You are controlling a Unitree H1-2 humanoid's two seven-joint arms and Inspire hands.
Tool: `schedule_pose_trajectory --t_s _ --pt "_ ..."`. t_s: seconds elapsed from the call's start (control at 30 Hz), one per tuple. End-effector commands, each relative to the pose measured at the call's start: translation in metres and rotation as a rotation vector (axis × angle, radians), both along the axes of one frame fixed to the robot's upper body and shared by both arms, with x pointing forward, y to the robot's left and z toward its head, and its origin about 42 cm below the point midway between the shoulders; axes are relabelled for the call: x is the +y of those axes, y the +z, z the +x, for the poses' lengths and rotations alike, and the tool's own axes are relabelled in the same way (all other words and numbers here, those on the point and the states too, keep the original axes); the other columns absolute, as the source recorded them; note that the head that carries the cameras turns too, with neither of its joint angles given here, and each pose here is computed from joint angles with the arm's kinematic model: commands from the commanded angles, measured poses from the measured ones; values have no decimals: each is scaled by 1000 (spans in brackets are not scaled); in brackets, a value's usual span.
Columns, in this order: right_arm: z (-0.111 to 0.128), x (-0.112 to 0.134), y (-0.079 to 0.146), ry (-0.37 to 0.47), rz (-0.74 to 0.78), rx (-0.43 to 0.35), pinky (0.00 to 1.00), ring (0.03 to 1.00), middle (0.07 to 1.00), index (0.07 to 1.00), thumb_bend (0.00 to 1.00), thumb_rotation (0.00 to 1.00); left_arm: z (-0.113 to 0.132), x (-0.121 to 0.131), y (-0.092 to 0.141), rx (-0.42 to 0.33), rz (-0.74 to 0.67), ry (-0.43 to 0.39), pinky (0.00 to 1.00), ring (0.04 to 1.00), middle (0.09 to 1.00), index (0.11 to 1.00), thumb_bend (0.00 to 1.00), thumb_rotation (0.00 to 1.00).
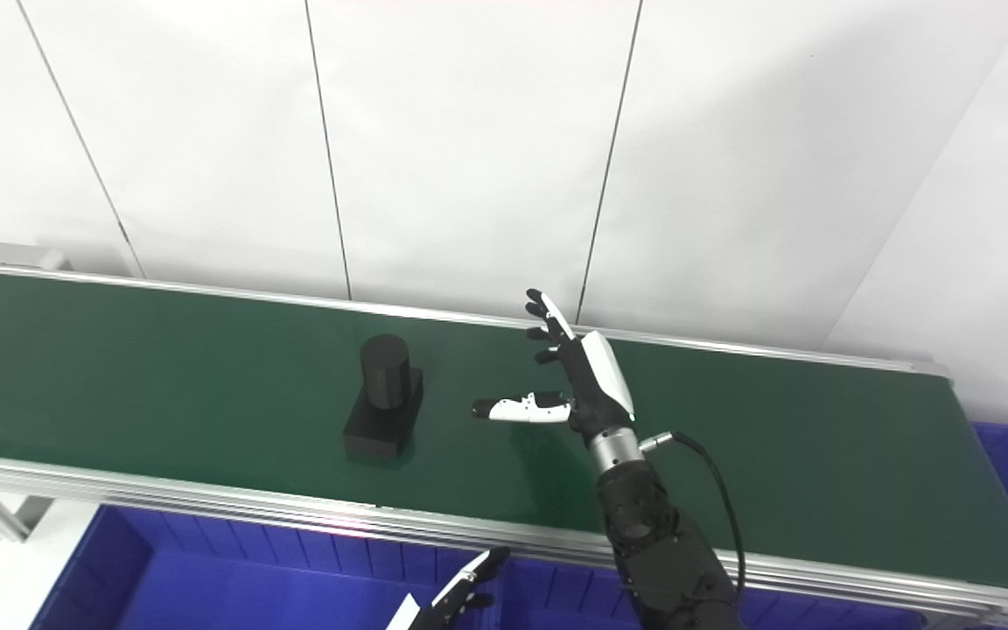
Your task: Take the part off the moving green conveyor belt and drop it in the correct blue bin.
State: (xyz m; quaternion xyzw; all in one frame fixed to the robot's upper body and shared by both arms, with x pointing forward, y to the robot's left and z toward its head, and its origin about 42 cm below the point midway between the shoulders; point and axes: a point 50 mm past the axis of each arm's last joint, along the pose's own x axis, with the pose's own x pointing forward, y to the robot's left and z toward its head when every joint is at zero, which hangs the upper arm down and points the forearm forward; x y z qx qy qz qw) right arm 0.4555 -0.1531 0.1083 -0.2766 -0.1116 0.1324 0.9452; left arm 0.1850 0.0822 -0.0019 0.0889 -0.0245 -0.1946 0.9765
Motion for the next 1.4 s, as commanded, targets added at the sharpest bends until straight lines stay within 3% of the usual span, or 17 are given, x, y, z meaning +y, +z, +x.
schedule_pose_trajectory --t_s 0.0,0.8,1.1,1.17,1.37 --pt "17 3 27 -5 2 -61 734 855 908 945 1000 408 3 -5 10 -50 -47 -6 844 929 943 922 869 862" --pt "18 -5 15 -17 -14 -43 762 869 910 921 1000 457 2 -3 10 -45 -49 -7 875 916 927 919 858 851" --pt "16 5 13 -24 -15 -15 670 823 890 904 1000 469 0 -1 9 -39 -48 -8 879 915 922 916 873 857" --pt "16 12 11 -28 -9 2 602 813 891 868 1000 436 -1 -1 9 -43 -45 -9 882 907 919 915 864 854" --pt "17 21 12 -12 -20 7 729 829 878 836 1000 420 -2 -2 10 -47 -45 -7 867 920 926 916 875 860"
